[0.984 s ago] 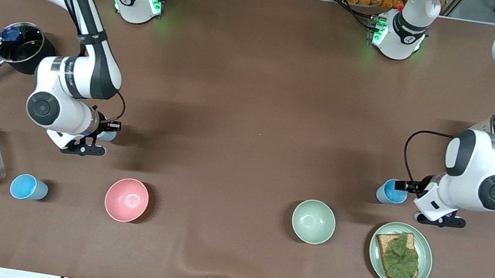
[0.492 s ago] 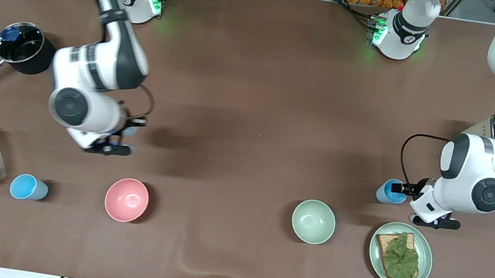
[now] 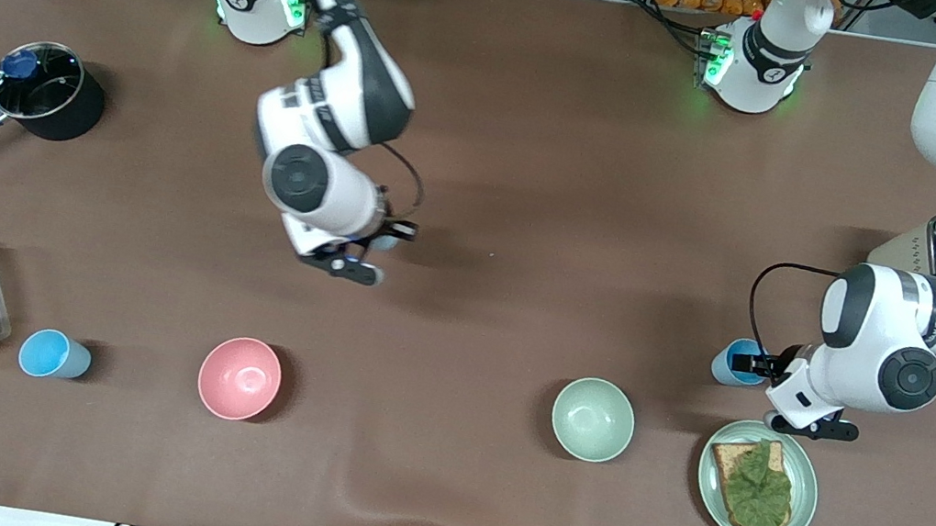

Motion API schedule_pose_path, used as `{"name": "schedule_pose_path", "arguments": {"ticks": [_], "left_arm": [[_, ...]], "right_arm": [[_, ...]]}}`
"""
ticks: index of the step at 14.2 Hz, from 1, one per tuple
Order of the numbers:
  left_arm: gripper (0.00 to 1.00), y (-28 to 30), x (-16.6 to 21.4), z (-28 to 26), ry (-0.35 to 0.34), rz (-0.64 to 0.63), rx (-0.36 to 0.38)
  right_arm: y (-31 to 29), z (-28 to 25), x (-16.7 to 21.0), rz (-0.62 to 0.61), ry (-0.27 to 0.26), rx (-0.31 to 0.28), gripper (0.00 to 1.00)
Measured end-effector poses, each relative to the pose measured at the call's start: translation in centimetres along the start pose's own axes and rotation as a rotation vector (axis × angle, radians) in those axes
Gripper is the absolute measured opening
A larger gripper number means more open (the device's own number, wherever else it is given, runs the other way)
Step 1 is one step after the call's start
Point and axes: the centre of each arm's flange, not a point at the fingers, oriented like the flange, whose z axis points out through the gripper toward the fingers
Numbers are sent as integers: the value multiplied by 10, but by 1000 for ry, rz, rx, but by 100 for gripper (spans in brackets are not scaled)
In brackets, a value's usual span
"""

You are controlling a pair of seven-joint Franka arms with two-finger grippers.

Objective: Stack blue cups with both arms
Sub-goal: 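Carry the tissue cup with the right gripper to mid-table and release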

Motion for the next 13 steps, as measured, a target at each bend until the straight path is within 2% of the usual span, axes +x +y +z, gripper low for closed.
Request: {"name": "schedule_pose_path", "arguments": {"ticks": [2, 3, 5, 13], "left_arm": [[100, 1, 2, 0, 16, 1, -3], [92, 1, 3, 1, 21, 2, -4], [88, 2, 4, 4, 22, -1, -11], [7, 3, 4, 3, 24, -9, -26]], "right_arm": [[-26, 27, -11, 54, 1, 79, 3], [-36, 37, -14, 65, -1, 107, 3], [-48, 53, -19, 67, -8, 121, 3], [-62, 70, -29, 50, 5, 127, 5]]}}
